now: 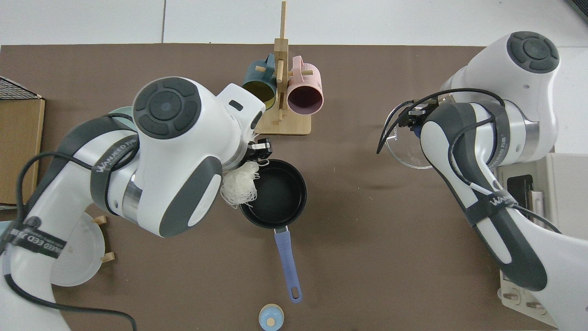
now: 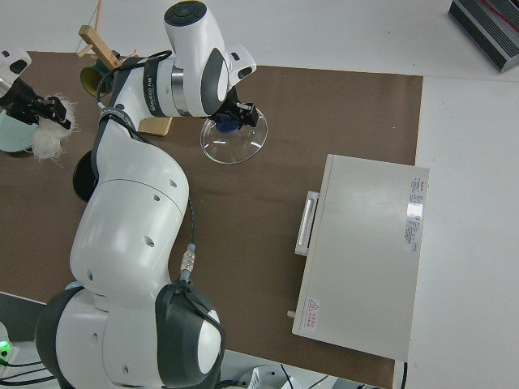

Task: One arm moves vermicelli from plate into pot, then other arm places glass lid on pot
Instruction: 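Carry the vermicelli with the left gripper over the black pot, then lower the vermicelli into the pot and open the left gripper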

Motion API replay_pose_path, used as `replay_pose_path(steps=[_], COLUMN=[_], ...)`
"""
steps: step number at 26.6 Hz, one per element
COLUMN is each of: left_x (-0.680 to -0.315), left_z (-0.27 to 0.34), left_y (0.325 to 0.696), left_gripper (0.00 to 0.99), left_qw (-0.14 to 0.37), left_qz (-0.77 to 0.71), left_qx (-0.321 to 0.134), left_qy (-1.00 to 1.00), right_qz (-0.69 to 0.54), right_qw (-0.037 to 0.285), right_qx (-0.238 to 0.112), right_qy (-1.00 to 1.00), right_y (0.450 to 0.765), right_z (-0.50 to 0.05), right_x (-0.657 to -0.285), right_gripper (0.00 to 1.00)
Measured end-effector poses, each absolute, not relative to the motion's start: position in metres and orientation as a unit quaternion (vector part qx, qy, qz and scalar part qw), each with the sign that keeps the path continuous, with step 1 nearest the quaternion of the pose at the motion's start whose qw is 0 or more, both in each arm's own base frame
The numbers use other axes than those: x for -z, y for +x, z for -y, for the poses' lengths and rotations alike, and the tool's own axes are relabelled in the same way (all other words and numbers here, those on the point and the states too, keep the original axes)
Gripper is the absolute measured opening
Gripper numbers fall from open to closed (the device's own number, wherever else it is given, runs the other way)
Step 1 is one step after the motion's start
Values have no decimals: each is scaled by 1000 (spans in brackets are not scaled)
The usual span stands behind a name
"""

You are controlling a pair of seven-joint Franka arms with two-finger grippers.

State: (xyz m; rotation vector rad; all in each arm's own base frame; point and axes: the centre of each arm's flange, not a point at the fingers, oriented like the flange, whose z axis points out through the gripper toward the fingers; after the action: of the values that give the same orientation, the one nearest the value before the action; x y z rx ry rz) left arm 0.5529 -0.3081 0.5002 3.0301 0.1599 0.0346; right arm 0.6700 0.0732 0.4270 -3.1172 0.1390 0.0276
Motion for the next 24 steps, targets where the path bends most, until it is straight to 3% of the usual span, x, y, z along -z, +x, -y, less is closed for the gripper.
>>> replay_pose_path(steps=[16, 24], left_x=[-429, -393], left_z=[358, 352], left_y=[491, 489], left_gripper=[410, 410], left_qw=[55, 32], left_qz=[-18, -13], left_qx=[-10, -30], left_qy=[998, 999], right_qz=[-45, -45], right_qw=[11, 11], right_qx=[-9, -9], right_qy=[-999, -999], right_y=[670, 670], right_z=[-73, -73], right_x=[-427, -427], right_gripper=[493, 493])
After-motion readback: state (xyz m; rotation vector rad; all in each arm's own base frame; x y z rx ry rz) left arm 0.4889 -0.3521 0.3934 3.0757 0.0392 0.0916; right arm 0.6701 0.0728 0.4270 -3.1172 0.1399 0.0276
